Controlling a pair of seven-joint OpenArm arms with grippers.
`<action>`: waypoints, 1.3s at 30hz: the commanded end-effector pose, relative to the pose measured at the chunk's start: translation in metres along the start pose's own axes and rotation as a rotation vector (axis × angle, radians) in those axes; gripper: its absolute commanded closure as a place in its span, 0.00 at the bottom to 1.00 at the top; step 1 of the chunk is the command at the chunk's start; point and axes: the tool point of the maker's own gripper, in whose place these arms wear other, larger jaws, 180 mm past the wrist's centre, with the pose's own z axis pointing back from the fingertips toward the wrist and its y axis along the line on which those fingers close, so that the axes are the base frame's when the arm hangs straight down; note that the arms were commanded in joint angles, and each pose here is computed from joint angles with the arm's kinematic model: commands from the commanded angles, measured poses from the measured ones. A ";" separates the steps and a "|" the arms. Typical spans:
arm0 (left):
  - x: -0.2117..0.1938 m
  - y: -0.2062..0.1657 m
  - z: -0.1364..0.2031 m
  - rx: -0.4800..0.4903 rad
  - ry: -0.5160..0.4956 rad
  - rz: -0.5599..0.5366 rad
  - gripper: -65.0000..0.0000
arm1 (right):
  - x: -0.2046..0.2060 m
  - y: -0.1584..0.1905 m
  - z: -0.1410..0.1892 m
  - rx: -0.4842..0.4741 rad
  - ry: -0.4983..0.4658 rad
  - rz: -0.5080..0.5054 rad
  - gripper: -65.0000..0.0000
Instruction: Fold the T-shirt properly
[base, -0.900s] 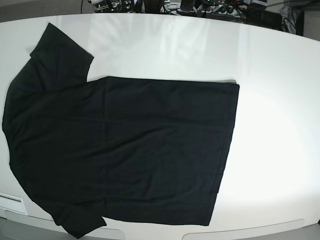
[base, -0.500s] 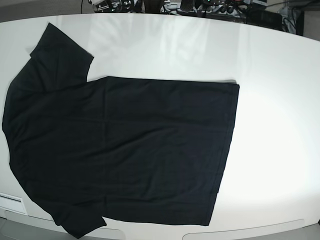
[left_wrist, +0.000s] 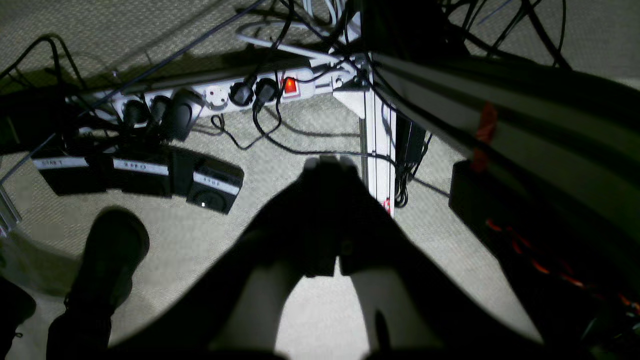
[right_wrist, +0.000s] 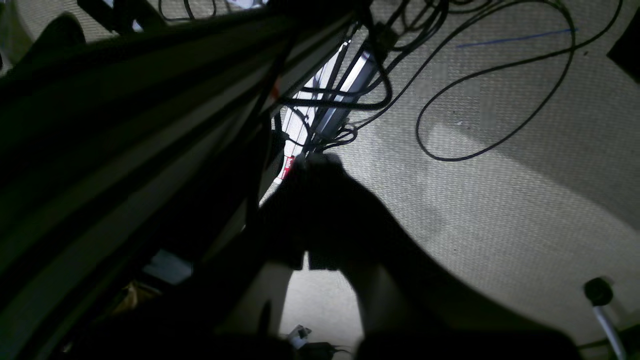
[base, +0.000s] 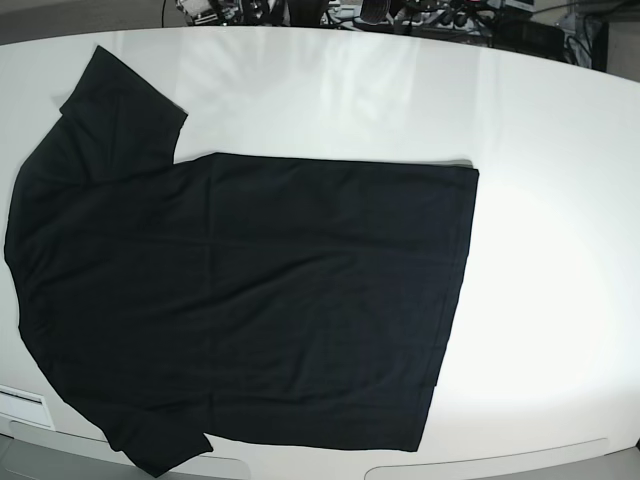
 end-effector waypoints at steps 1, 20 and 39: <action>0.001 -0.001 0.000 -0.001 -0.001 0.004 1.00 | 0.004 -0.002 0.002 0.002 -0.003 0.003 1.00; -0.092 0.046 0.076 0.010 0.082 -0.149 1.00 | -0.142 0.008 0.060 -0.008 0.091 0.065 1.00; -0.023 0.080 0.241 0.041 -0.107 -0.409 1.00 | -0.100 0.014 0.254 -0.266 -0.228 0.103 1.00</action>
